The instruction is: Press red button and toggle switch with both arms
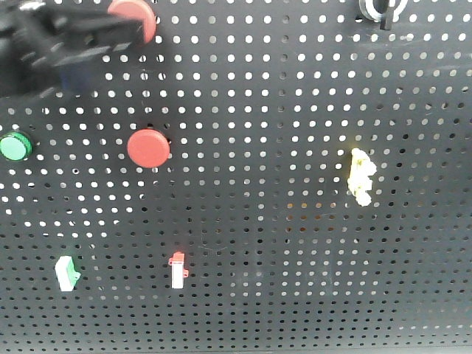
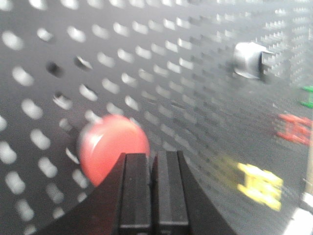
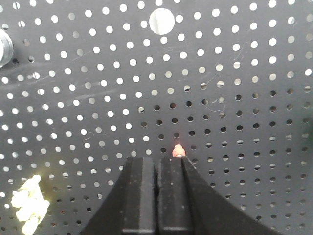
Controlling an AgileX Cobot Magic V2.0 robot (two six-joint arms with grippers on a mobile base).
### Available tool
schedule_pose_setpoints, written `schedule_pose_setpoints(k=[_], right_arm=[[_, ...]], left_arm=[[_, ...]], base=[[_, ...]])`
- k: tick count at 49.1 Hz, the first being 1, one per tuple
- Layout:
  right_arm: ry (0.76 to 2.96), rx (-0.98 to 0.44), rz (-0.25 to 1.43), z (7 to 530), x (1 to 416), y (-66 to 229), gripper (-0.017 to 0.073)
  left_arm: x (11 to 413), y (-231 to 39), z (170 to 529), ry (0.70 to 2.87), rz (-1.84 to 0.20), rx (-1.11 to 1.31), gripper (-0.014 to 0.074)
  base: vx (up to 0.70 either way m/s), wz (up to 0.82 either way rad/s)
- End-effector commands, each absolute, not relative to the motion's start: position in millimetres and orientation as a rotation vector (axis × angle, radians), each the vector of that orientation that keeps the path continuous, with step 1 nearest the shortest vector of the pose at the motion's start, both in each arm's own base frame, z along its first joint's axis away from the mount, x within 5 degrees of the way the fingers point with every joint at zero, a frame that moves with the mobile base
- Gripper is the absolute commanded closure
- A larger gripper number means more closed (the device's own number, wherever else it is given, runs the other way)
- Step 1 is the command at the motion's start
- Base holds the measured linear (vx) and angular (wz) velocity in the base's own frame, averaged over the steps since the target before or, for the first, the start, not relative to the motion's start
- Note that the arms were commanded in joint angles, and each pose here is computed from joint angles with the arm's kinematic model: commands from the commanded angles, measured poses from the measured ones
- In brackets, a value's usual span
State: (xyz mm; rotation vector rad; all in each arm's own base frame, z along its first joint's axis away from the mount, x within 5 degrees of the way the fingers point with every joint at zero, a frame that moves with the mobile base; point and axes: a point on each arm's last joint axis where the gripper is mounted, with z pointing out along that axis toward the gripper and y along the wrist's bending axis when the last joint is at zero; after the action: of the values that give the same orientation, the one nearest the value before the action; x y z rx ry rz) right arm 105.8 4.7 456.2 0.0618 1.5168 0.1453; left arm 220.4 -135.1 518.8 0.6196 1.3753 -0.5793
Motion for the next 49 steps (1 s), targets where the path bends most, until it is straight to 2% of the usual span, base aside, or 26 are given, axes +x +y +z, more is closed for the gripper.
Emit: schedule_pose_setpoints(k=[1, 12, 27, 32, 41, 49], right_arm=[[1.417, 0.061, 0.131, 471, 103, 3, 0.0562], [1.434, 0.061, 0.131, 470, 103, 3, 0.0562], [1.453, 0.088, 0.204, 468, 103, 6, 0.0562], [1.483, 0.062, 0.2, 465, 104, 7, 0.0562], [1.519, -0.113, 0.144, 463, 102, 15, 0.0562], [1.491, -0.252, 0.302, 469, 111, 32, 0.0562]], left_arm=[[225, -131, 533, 1.316, -0.567, 0.512, 0.0591], [230, -133, 529, 1.331, -0.566, 0.513, 0.0591], [187, -121, 530, 1.318, -0.564, 0.626, 0.0591], [170, -109, 512, 1.337, -0.543, 0.593, 0.0591], [136, -85, 457, 1.39, -0.493, 0.512, 0.0591], [106, -65, 409, 1.419, -0.483, 0.44, 0.0591]], base=[[0.0, 0.0], [0.0, 0.0], [0.0, 0.0], [0.0, 0.0], [0.0, 0.0], [0.0, 0.0]])
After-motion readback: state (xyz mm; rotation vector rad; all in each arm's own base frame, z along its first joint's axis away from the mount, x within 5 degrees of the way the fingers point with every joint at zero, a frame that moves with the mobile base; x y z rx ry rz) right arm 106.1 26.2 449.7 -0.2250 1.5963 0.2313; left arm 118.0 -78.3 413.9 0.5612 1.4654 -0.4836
